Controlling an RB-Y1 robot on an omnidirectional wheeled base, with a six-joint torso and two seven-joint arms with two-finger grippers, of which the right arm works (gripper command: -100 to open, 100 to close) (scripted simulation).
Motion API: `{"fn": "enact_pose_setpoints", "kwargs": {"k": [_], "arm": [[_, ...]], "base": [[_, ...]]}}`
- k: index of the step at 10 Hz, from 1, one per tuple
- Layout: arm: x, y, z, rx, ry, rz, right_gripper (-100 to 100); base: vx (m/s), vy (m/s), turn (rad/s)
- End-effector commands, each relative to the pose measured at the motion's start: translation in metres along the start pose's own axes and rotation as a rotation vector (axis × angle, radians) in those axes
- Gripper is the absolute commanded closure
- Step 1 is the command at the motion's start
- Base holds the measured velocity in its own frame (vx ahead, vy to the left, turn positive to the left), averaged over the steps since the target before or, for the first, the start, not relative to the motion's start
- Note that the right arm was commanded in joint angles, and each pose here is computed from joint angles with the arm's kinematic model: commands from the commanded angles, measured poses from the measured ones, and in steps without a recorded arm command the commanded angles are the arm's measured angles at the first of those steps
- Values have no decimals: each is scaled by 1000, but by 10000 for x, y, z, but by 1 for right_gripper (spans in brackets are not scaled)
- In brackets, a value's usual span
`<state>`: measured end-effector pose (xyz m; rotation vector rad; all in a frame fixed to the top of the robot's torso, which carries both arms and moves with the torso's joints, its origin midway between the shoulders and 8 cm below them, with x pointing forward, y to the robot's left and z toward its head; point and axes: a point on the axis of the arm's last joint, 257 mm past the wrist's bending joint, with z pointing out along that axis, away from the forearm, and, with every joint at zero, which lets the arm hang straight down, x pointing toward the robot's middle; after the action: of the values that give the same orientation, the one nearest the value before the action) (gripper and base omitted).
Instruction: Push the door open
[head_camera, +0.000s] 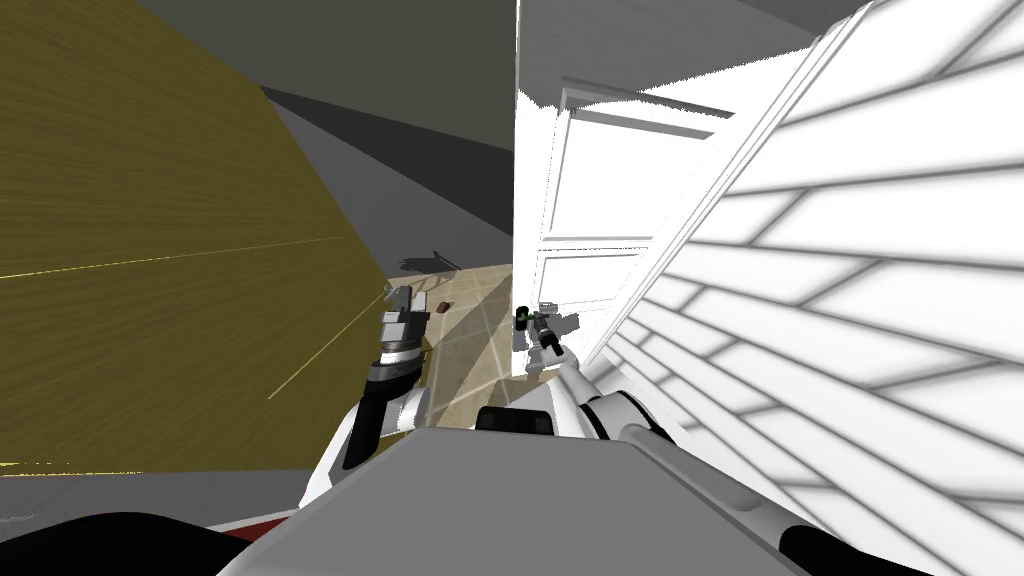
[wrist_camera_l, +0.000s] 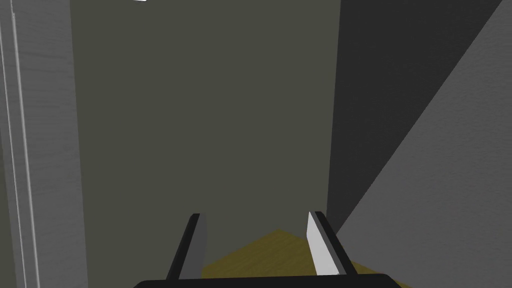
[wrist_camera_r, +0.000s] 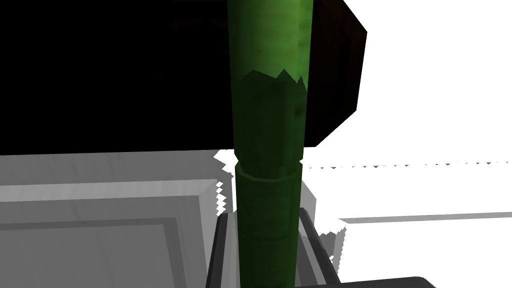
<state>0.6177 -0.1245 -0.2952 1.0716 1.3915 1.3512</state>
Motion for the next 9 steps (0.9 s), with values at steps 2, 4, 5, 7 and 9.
{"fn": "enact_pose_setpoints", "kwargs": {"k": [2, 4, 5, 7, 9], "arm": [[-310, 40, 4, -7, -49, -7, 100], [-440, 36, -11, -7, -75, -4, 100], [-480, 34, -17, -6, -84, -2, 100], [-626, 28, -40, -6, -115, 4, 100], [-719, 22, -57, -5, -136, 10, 100]], "base": [[140, 152, -76], [140, 141, -71], [143, 166, -73], [130, 185, -99], [144, 155, -74]]}}
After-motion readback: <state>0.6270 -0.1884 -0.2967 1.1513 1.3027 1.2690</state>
